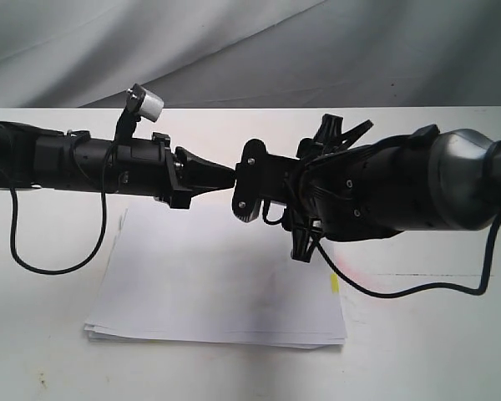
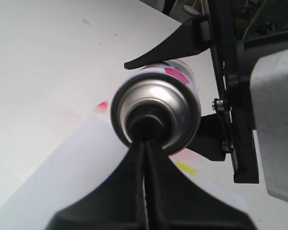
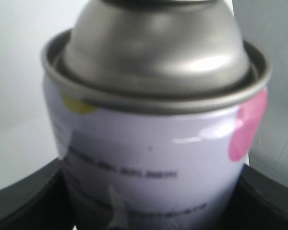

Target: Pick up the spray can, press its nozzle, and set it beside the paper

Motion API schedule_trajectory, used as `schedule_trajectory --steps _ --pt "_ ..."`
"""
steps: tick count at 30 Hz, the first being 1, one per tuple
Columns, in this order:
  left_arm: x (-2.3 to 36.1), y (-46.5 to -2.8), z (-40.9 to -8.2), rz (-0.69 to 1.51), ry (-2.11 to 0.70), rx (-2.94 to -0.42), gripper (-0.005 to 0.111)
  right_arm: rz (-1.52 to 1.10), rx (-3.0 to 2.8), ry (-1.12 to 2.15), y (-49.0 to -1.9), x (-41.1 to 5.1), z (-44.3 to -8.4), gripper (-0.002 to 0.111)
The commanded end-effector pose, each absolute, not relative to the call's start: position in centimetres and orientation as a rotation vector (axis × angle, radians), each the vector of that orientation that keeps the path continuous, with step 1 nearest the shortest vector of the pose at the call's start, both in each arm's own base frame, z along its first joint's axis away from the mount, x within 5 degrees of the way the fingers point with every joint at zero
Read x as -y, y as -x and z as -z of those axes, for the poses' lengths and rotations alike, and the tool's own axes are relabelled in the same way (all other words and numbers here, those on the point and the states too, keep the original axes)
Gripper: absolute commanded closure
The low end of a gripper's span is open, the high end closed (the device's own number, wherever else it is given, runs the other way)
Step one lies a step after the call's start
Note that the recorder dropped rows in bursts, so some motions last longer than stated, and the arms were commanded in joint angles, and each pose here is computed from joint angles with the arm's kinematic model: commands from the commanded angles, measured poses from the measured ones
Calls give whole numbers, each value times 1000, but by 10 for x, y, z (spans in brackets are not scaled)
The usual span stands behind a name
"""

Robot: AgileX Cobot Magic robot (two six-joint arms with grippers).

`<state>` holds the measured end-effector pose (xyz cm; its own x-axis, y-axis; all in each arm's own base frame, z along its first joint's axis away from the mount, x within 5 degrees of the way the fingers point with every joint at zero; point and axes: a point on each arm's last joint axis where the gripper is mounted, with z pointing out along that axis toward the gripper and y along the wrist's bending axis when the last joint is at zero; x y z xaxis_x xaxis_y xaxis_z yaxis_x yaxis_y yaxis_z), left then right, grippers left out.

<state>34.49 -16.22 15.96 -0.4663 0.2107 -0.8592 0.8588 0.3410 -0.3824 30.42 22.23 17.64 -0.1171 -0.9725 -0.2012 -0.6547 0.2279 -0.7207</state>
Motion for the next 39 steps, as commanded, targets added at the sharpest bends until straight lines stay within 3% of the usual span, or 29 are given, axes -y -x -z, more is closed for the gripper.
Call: schedule_trajectory --steps 1,19,23,28,39 --pt "172 -342 -161 1179 -964 -1860 107 506 -1721 1564 -300 -238 -185 108" --pt "171 -343 -158 1174 -969 -1854 107 512 -1721 1564 -300 -238 -185 108" --pt "146 -341 -167 1159 -1022 -1882 107 512 -1721 1564 -300 -238 -185 108" --pt "100 -327 -179 1092 -859 -1893 107 512 -1721 1564 -300 -238 -185 108" --pt "99 -324 -183 1086 -862 -1878 107 524 -1726 1561 -301 -237 -185 108"
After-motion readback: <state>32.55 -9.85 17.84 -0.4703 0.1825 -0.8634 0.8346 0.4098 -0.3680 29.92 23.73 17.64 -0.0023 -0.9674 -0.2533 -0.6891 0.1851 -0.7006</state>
